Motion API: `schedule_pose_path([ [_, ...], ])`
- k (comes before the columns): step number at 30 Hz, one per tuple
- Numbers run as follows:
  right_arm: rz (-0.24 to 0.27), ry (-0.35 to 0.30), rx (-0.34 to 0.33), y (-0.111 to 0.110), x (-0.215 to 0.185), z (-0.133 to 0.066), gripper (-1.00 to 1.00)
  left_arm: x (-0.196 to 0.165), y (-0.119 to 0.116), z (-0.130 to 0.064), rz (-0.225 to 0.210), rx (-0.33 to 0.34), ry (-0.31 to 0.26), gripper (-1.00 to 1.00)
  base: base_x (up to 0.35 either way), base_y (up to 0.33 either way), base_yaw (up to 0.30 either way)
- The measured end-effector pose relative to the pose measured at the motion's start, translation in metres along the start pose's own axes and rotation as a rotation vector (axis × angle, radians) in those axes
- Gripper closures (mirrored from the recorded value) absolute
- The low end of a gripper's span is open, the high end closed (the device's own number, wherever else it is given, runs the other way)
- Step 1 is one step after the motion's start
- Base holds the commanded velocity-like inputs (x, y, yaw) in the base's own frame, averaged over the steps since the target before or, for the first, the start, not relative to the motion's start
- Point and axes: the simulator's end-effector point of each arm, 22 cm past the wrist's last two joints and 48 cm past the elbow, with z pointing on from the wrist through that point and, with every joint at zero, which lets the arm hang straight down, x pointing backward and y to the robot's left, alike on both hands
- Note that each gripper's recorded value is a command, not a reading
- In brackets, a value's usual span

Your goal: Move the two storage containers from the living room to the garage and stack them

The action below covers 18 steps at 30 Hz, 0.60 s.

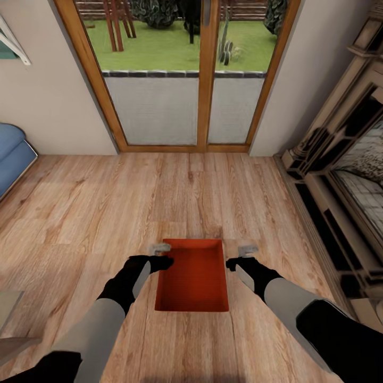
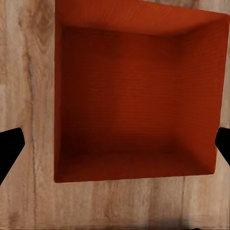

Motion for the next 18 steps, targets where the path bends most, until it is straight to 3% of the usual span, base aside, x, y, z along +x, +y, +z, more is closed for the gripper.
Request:
schedule_pose_path([
  [1,0.017,-0.010,-0.005,0.004,-0.001,0.000,-1.00,0.009,0.002,0.003,0.000,-0.003,0.018,-1.00,0.000,0.000,0.000],
  [2,0.069,0.004,-0.004,0.003,0.008,0.002,-1.00,0.028,0.007,0.011,0.013,-0.018,0.042,-1.00,0.000,0.000,0.000],
  [4,0.091,0.027,-0.002,0.005,0.019,0.003,-1.00,0.040,0.013,0.014,0.039,-0.037,0.065,-1.00,0.000,0.000,0.000],
  [5,0.095,0.035,-0.003,0.009,0.022,0.002,-1.00,0.045,0.020,0.016,0.059,-0.053,0.077,-1.00,0.000,0.000,0.000],
  [6,0.093,0.061,0.032,0.008,0.030,0.001,-1.00,0.053,0.044,0.016,0.094,-0.099,0.095,-1.00,0.000,0.000,0.000],
  [8,0.091,0.067,0.050,0.007,0.032,0.000,-1.00,0.054,0.056,0.016,0.103,-0.117,0.096,-1.00,0.000,0.000,0.000],
  [18,0.092,0.040,0.040,0.017,0.024,-0.003,-1.00,0.043,0.055,0.014,0.112,-0.118,0.066,-1.00,0.000,0.000,0.000],
])
